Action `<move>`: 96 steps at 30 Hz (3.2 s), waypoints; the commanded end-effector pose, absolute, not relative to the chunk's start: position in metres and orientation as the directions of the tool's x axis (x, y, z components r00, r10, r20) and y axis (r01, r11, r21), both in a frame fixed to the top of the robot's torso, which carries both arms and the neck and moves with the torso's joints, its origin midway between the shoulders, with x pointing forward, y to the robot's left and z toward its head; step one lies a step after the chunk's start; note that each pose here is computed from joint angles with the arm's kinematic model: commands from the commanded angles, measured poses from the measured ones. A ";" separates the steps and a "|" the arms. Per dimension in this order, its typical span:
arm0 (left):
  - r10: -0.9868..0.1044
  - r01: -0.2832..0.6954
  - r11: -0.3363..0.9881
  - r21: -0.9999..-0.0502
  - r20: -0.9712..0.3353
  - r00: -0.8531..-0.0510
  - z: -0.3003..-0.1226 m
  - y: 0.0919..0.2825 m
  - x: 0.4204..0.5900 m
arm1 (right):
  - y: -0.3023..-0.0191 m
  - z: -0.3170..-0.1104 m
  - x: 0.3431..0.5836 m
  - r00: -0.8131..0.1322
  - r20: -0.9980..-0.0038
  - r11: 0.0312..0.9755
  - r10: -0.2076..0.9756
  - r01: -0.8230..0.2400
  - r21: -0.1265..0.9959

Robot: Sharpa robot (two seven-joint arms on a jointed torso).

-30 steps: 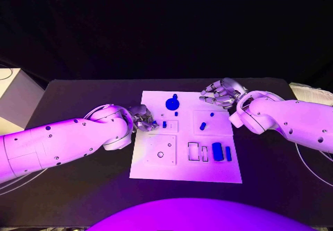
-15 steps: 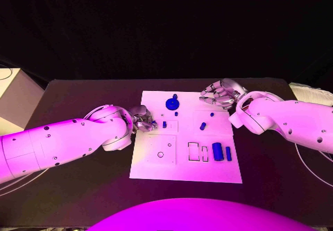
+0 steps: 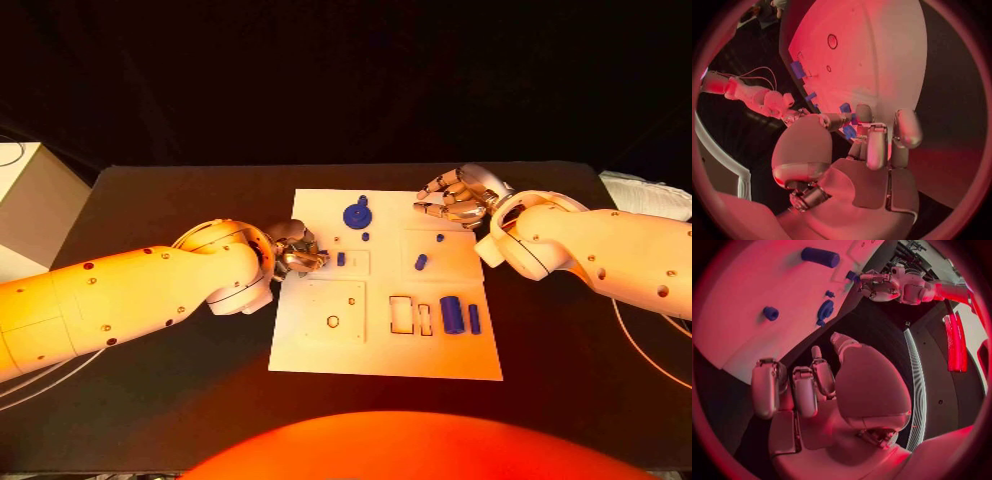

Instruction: Assemble the parts on the task board

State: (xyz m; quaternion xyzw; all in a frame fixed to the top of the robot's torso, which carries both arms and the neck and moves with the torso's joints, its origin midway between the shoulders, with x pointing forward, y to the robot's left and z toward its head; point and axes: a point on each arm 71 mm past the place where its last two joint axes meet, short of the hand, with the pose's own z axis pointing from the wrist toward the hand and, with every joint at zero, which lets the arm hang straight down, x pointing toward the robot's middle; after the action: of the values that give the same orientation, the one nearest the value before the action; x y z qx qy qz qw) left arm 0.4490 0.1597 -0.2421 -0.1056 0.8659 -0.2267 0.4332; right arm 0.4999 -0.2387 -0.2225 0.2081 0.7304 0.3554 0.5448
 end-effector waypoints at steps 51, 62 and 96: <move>-0.163 0.043 0.933 -0.359 -0.523 -0.837 -0.200 0.151 0.515 | -0.233 -0.220 0.501 -0.296 -0.651 0.649 0.699 -0.122 0.751; -0.078 0.103 0.960 -0.261 -0.601 -0.796 -0.200 0.142 0.513 | -0.234 -0.206 0.502 -0.184 -0.621 0.588 0.762 -0.207 0.782; 0.013 0.135 0.962 -0.239 -0.452 -0.892 -0.213 0.131 0.511 | -0.231 -0.162 0.526 -0.085 -0.545 0.489 0.834 -0.342 0.802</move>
State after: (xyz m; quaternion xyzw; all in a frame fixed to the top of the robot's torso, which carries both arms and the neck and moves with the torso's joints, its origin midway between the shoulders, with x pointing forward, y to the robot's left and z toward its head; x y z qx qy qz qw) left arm 0.5109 0.1324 -0.2145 0.0302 0.9629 -0.1323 0.2331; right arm 0.5264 -0.2322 -0.1639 0.2153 0.5863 0.4466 0.6407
